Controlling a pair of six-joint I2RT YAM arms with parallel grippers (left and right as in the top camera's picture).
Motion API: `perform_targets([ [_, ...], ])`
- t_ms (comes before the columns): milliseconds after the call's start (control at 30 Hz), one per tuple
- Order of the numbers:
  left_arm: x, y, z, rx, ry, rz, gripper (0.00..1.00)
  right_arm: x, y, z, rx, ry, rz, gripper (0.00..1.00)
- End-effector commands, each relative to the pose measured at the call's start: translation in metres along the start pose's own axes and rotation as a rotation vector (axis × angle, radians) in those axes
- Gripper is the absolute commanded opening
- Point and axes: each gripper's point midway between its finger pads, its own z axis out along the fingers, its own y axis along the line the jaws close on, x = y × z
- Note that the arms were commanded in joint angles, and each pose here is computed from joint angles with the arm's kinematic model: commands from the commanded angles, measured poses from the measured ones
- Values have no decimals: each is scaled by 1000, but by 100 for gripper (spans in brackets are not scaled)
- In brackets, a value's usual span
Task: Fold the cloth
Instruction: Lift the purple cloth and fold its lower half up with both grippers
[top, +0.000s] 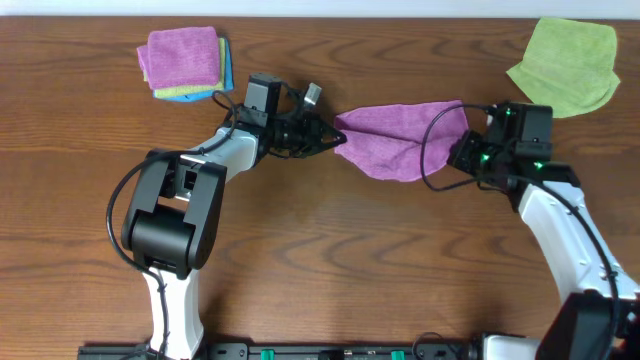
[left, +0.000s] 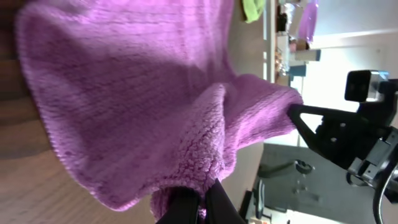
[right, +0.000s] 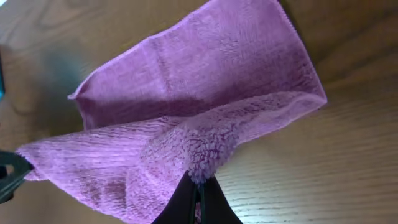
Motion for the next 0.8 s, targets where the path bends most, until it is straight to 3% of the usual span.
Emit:
perform_targets([
  [0,-18,-6,-4,-38,-57,21,6,1,-11,13,45,18,39,2],
  [400,-39,3,-11,-178,-114,36,6,-18,-31,26,104,-57,101,2],
  [767,-42,4,-12,-203,-122,48,6,-35,-31,27,91,-122,94,2],
])
